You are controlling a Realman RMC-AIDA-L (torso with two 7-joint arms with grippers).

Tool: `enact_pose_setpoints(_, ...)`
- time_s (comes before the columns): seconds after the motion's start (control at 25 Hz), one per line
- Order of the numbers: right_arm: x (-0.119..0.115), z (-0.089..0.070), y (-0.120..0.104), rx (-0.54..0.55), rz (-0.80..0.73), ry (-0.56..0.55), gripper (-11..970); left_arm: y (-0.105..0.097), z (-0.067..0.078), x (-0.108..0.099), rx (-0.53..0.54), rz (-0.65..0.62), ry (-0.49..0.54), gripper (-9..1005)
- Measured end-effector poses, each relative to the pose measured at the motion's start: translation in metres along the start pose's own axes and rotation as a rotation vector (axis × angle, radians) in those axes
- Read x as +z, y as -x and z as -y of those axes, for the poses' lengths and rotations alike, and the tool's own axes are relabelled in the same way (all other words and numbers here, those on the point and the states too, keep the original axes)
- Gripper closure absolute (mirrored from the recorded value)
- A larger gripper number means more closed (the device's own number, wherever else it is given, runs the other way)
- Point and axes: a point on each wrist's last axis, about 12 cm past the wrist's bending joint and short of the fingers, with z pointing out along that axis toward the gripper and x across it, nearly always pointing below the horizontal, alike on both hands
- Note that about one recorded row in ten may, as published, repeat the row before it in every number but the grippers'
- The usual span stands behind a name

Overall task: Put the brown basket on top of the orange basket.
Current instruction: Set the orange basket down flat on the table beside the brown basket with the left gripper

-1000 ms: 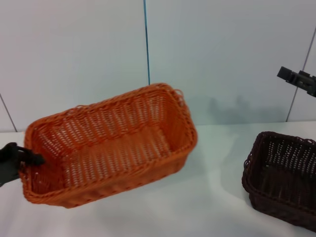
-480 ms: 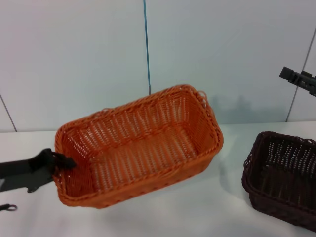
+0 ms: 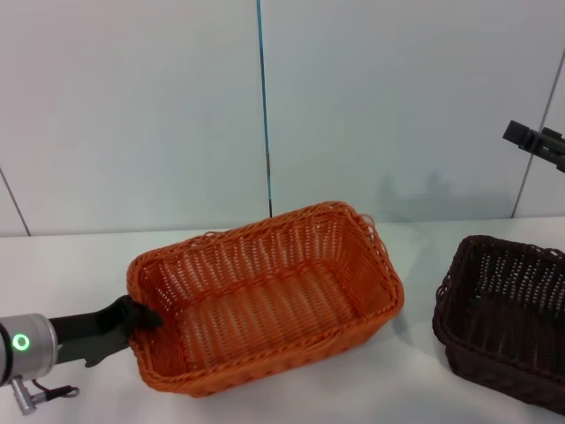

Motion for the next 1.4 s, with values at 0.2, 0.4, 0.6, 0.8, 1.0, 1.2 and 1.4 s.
enact_pose_setpoints(0.2,-0.001,-0.001,0.001,0.001,0.001,0.003,59,-0.006,0.001,0.010,0.008,0.009,0.004,830)
enact_pose_setpoints(0.4,-0.001,-0.001,0.001,0.001,0.001,0.005,60,-0.015,-0.002,0.018,0.009,-0.005,0.026,830)
enact_pose_setpoints(0.6,-0.001,-0.001,0.001,0.004,0.001,0.008,60,-0.021,0.001,0.025,0.040,-0.020,0.041,830)
enact_pose_setpoints(0.8,0.002,0.000,0.001,0.004,0.004,0.000,59,-0.024,0.004,0.032,0.062,-0.023,0.054,830)
enact_pose_setpoints(1.0,0.003,0.001,0.002,0.005,0.006,-0.005,60,-0.024,0.005,0.034,0.070,-0.010,0.059,830)
enact_pose_setpoints(1.2,0.005,0.004,0.004,-0.007,0.019,-0.019,59,-0.023,0.005,0.034,0.059,-0.008,0.054,830)
enact_pose_setpoints(1.4,0.006,0.006,0.005,-0.014,0.027,-0.027,57,-0.024,0.006,0.034,0.058,-0.017,0.052,830)
